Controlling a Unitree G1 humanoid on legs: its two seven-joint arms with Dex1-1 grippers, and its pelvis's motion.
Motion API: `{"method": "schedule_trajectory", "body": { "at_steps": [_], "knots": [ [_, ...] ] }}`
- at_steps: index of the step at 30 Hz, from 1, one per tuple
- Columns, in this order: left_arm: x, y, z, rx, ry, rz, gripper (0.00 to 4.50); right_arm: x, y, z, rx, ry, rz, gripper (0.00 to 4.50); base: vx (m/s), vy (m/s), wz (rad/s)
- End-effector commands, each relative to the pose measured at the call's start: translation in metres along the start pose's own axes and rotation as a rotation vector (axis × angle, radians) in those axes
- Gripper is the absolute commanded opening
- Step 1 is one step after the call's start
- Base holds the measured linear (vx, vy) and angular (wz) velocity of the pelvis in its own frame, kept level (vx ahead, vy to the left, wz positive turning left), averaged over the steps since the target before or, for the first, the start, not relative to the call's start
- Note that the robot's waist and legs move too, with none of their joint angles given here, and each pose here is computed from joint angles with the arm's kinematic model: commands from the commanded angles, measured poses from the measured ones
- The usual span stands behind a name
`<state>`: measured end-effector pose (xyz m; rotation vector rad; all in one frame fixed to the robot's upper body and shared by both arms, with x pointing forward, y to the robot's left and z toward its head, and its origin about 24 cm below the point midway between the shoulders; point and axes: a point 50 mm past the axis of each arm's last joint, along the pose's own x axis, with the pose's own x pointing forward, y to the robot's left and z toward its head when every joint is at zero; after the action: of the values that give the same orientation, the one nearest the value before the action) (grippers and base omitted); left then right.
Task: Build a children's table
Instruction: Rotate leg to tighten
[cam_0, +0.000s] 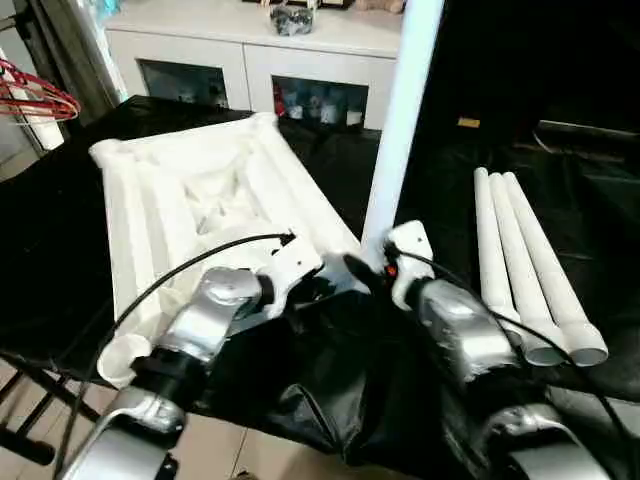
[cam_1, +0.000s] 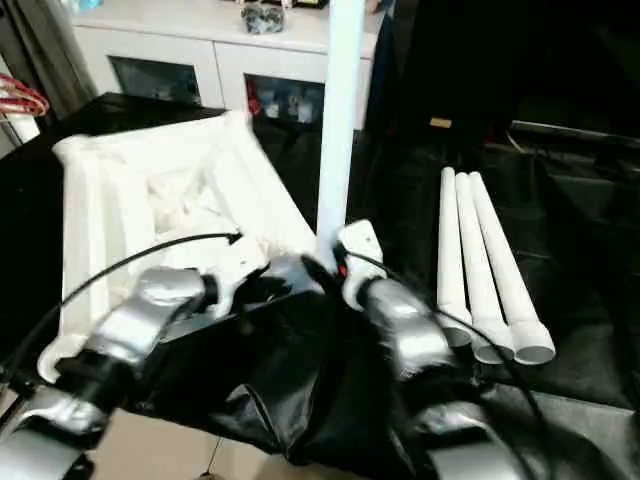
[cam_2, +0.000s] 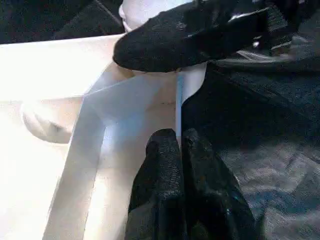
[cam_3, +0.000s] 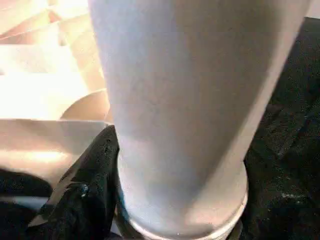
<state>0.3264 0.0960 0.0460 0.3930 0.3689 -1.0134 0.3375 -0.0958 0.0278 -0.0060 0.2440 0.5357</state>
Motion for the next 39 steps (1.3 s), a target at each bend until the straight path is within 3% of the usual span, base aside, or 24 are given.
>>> {"method": "schedule_trajectory", "body": {
  "at_steps": [1,7,12,20,27,34,39],
  "knots": [
    [0.013,-0.011,0.024,0.049,-0.1,-0.045,0.0,0.011,0.035,-0.005,0.045,0.018,0.148,3.3,0.0,0.0,0.0],
    [0.001,-0.012,0.014,0.076,-0.089,-0.112,0.0,0.004,0.023,0.002,0.006,-0.011,0.206,3.99,0.0,0.0,0.0],
    [-0.013,-0.008,0.006,0.092,-0.072,-0.152,0.0,-0.012,0.011,0.004,-0.076,-0.005,0.378,3.99,0.0,0.0,0.0],
    [-0.032,-0.006,-0.002,0.094,-0.067,-0.253,0.0,-0.037,0.002,0.005,-0.123,0.032,0.622,3.99,0.0,0.0,0.0],
    [-0.048,-0.007,-0.011,0.096,-0.029,-0.343,0.0,-0.048,-0.001,0.007,-0.143,0.067,0.735,3.34,0.0,0.0,0.0],
    [-0.051,-0.005,-0.012,0.094,-0.025,-0.338,0.0,-0.05,0.003,0.005,-0.137,0.083,0.773,2.8,0.0,0.0,0.0],
    [-0.047,-0.004,-0.011,0.086,-0.038,-0.302,0.0,-0.047,0.006,0.002,-0.133,0.08,0.734,2.72,0.0,0.0,0.0]
  ]
}}
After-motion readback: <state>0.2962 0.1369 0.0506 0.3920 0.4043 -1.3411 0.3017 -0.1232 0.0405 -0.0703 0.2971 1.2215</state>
